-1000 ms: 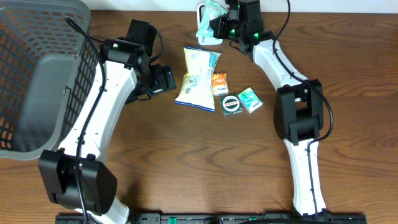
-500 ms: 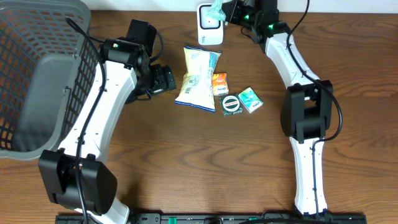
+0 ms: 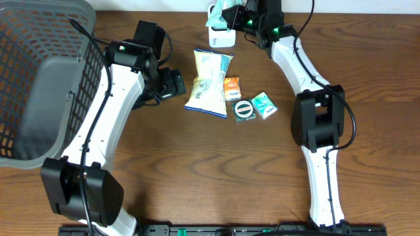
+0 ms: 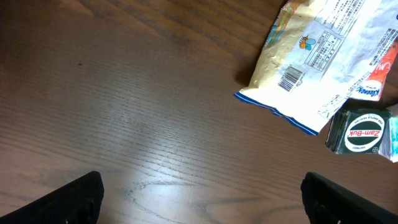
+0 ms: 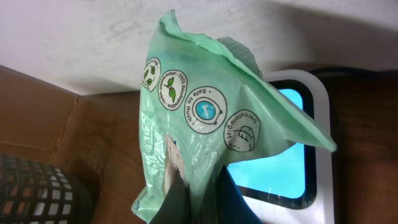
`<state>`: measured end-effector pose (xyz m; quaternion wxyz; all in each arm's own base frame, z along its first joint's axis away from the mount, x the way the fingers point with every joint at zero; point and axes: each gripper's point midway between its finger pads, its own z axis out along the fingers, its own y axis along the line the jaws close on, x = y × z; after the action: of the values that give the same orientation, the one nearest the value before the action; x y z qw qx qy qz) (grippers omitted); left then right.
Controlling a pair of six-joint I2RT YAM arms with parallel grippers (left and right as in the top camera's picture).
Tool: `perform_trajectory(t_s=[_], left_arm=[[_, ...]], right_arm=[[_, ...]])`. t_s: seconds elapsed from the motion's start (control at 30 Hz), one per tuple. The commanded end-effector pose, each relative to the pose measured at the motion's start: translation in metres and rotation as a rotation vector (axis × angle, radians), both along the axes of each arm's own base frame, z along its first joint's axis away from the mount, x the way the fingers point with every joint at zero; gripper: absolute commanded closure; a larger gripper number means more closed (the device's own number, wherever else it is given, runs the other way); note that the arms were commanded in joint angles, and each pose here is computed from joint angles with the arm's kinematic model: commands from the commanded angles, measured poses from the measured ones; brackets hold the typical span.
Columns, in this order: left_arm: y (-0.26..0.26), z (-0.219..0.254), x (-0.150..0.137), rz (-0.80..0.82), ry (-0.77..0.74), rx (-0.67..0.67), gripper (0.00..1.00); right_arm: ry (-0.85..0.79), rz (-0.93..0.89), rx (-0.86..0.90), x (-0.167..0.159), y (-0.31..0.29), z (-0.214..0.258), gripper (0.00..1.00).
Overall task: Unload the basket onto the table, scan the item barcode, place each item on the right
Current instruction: 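Hold the green pack's barcode in front of the white scanner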
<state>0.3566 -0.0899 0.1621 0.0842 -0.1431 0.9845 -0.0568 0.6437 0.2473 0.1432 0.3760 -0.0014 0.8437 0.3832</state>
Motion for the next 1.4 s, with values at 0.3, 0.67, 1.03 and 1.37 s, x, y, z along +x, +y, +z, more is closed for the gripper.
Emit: perform_trajectory(t_s=[0.3,0.67,1.03,1.37], left_arm=[[0.002,-0.003,-0.001,0.015,0.012,0.003,0.00],[0.001,-0.003,-0.001,0.015,0.012,0.003,0.00],[0.002,-0.003,-0.001,0.015,0.012,0.003,0.00],[0.001,-0.003,-0.001,0.015,0.012,0.003,0.00]], right_arm=[[-0.181,0.014,0.034,-0.011,-0.002,0.108,0.99],[-0.092,-0.067,-0.105,-0.004,-0.009,0.049,0.99],[0.018,-0.014,-0.127,-0.008,0.012,-0.028,0.99],[0.010,-0.050,-0.161,-0.001,-0.002,-0.035,0.99]])
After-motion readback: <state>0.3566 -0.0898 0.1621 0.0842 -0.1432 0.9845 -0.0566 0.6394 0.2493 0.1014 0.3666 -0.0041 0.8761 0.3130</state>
